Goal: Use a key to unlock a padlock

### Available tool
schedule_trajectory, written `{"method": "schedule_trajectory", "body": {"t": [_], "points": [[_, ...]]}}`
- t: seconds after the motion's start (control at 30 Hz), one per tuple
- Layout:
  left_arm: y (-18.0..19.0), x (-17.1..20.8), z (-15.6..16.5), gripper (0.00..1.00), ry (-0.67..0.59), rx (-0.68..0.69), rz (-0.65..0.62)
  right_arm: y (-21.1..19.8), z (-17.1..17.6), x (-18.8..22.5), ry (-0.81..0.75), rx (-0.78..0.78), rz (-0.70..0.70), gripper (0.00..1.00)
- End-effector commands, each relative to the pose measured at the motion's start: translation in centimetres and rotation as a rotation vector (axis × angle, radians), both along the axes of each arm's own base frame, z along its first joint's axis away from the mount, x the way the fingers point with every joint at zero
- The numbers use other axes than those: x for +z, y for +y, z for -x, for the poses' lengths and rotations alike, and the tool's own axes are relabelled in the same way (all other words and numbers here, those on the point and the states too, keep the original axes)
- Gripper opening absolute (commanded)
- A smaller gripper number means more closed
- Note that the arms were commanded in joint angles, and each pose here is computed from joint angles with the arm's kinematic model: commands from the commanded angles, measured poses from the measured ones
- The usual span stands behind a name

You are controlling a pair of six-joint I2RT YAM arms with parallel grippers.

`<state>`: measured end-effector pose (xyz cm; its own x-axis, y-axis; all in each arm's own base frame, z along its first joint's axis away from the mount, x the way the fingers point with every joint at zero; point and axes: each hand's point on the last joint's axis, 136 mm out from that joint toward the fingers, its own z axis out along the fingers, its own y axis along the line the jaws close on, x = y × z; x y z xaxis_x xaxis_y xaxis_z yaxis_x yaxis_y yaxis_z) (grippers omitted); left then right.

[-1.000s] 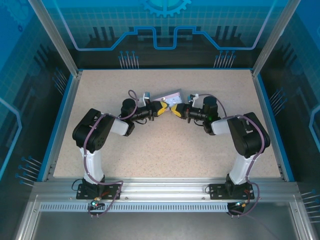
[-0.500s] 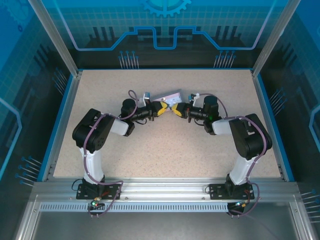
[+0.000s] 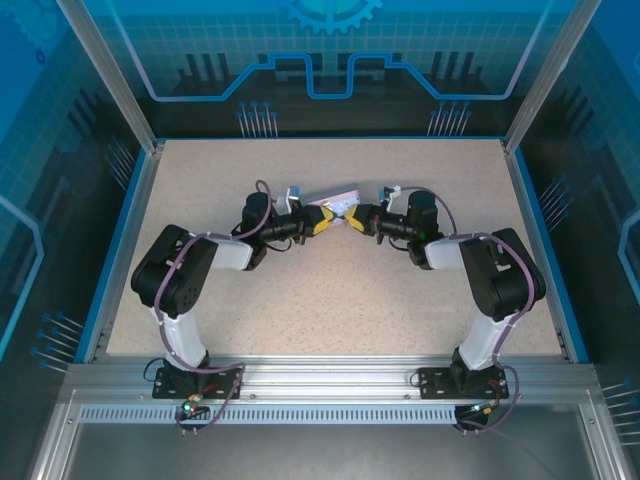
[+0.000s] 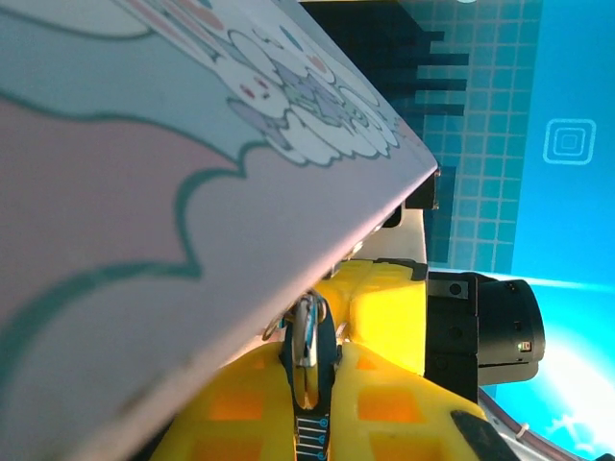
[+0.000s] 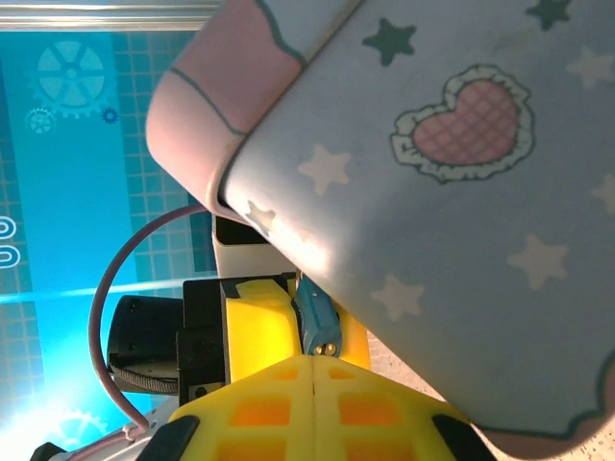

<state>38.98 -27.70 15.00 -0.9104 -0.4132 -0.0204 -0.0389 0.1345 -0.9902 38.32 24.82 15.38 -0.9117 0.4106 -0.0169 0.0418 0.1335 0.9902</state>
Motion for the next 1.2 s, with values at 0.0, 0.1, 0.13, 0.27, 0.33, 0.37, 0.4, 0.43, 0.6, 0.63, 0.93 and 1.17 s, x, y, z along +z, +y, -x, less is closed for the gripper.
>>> {"method": "schedule_trajectory", "body": {"t": [0.0, 0.1, 0.13, 0.27, 0.33, 0.37, 0.4, 0.43, 0.6, 0.63, 0.93, 1.17], "points": [[-0.6, 1.2, 1.0, 0.00, -0.036, -0.017, 0.007, 0.5, 0.2, 0.9, -0.043, -0.015, -0.009, 0.00], [-0.5, 1.4, 0.8, 0.00, -0.036, 0.004, 0.029, 0.9, 0.6, 0.3, -0.028, -0.022, -0.010, 0.00], [-0.5, 1.5, 0.7, 0.00, -0.036, 0.015, 0.038, 1.1, 0.7, 0.0, -0.021, -0.028, -0.011, 0.00], [-0.4, 1.4, 0.2, 0.00, -0.026, 0.054, 0.080, 1.5, 1.0, -0.9, 0.003, -0.062, -0.027, 0.00], [-0.4, 1.3, 0.0, 0.00, -0.024, 0.073, 0.094, 1.5, 1.0, -1.3, 0.013, -0.088, -0.039, 0.00], [-0.4, 1.2, 0.0, 0.00, -0.023, 0.077, 0.095, 1.5, 1.0, -1.4, 0.017, -0.098, -0.042, 0.00], [-0.4, 1.1, 0.0, 0.00, -0.022, 0.082, 0.095, 1.5, 0.9, -1.6, 0.023, -0.108, -0.046, 0.00], [-0.5, 1.0, 0.0, 0.00, -0.022, 0.090, 0.095, 1.5, 0.9, -1.6, 0.025, -0.114, -0.050, 0.00], [-0.8, 0.9, 0.1, 0.00, -0.018, 0.081, 0.093, 1.8, 0.6, -1.3, 0.022, -0.124, -0.060, 0.00], [-0.8, 0.9, 0.1, 0.00, -0.018, 0.078, 0.090, 1.8, 0.6, -1.3, 0.020, -0.124, -0.059, 0.00], [-0.9, 0.3, 0.8, 0.00, -0.012, 0.055, 0.055, 0.9, -0.1, -0.1, 0.000, -0.132, -0.058, 0.00], [-0.9, -0.1, 1.0, 0.00, -0.007, 0.046, 0.024, 0.8, -0.5, 1.0, -0.022, -0.130, -0.061, 0.00]]}}
